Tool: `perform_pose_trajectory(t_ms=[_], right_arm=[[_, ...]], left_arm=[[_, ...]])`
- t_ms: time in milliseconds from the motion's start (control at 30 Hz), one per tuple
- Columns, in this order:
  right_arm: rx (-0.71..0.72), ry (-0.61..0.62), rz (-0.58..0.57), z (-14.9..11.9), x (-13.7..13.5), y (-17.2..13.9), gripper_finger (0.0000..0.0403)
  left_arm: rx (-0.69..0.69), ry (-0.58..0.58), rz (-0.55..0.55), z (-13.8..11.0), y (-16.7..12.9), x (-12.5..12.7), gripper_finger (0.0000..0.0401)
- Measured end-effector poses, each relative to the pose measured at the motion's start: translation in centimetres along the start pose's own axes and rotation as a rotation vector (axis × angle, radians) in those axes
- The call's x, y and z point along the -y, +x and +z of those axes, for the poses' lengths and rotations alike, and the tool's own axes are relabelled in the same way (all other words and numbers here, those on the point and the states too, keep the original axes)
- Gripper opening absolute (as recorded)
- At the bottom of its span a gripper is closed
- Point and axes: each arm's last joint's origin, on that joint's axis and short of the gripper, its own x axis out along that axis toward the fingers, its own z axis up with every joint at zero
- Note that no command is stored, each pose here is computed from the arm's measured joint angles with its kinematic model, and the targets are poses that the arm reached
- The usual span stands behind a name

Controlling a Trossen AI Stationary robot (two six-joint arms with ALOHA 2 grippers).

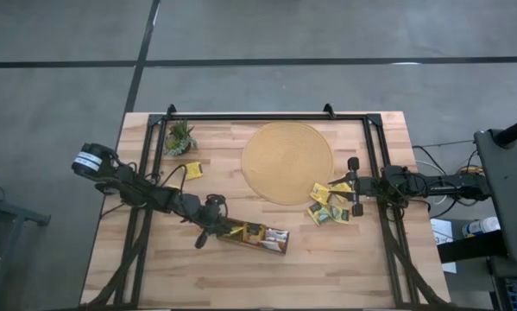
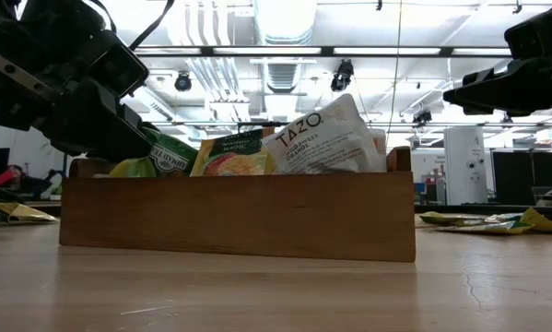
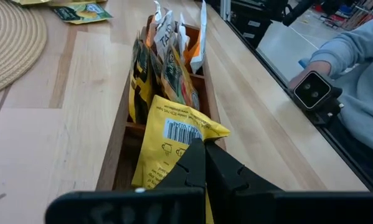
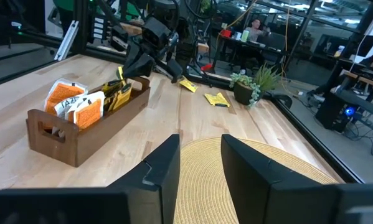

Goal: Pick & Place Tea
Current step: Put the yellow tea bag into the left section of the wooden organizer

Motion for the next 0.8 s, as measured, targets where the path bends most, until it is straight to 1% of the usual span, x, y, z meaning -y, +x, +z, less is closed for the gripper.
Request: perform_pose_trajectory(t_ms=[300, 600, 800], right_arm=[[0.000, 0.000, 0.000, 0.00, 0.00, 0.00, 0.0102], [0.000, 0.000, 0.000, 0.00, 0.00, 0.00, 0.0107], [0.000, 0.000, 0.000, 0.00, 0.00, 0.00, 0.0101]], left_arm=[[0.003, -0.001, 0.016, 0.00, -0.01, -0.06, 0.0000], [0.002, -0.001, 0.017, 0.00, -0.01, -0.06, 0.0000], [0.002, 0.003, 0.017, 0.00, -0.01, -0.06, 0.0000]])
